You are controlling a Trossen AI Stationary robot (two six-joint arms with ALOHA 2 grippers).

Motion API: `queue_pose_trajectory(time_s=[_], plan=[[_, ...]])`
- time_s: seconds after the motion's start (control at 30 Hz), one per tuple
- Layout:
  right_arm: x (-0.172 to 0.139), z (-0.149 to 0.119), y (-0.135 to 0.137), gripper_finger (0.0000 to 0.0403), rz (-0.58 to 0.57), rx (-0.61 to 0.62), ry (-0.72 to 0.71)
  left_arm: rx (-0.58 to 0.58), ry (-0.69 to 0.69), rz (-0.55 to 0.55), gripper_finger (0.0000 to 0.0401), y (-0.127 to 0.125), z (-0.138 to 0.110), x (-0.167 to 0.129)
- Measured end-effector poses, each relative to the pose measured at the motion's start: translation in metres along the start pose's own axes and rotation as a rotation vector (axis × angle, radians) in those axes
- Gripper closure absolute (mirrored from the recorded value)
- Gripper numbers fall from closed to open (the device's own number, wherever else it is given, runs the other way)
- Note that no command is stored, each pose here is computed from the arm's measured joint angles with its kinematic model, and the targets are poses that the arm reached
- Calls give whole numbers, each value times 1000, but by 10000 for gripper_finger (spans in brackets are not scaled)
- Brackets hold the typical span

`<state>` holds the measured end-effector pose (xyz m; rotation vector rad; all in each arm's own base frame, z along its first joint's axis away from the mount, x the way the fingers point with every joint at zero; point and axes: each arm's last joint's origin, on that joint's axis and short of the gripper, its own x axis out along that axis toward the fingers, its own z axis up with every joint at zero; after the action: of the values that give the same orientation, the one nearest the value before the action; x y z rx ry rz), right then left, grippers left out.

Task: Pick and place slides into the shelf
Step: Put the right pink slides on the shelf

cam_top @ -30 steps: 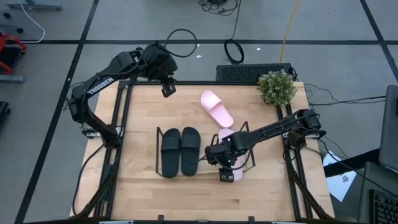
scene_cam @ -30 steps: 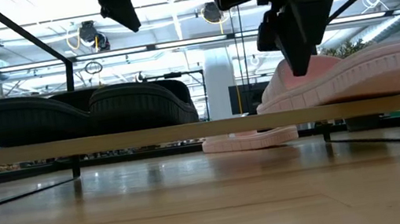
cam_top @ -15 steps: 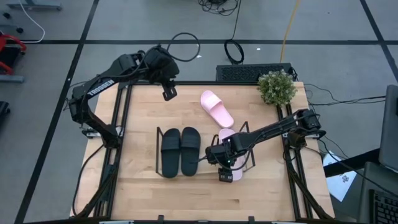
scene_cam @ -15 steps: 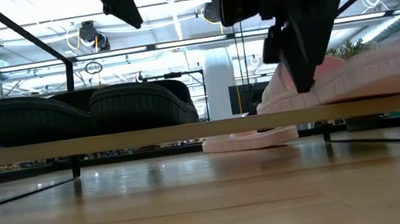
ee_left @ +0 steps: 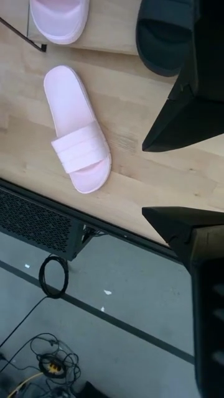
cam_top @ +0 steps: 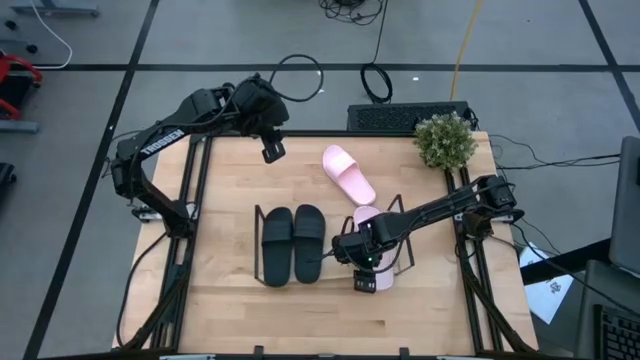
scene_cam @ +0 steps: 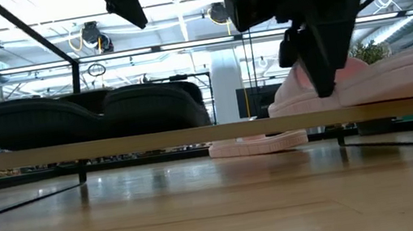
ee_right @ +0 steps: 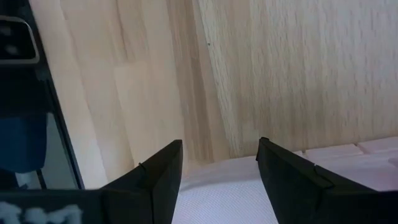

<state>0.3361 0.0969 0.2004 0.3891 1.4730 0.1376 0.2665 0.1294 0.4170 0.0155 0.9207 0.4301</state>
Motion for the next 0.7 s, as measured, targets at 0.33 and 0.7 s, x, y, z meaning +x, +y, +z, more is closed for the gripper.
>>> queue_pose_trajectory(time_s=[0.33, 0.7], plan=[[-7, -3, -1, 206, -5, 9, 1, -2, 0, 0, 252, 0, 0, 0], [-15, -9, -3, 206, -39, 6, 11, -1, 0, 0, 252, 0, 0, 0]])
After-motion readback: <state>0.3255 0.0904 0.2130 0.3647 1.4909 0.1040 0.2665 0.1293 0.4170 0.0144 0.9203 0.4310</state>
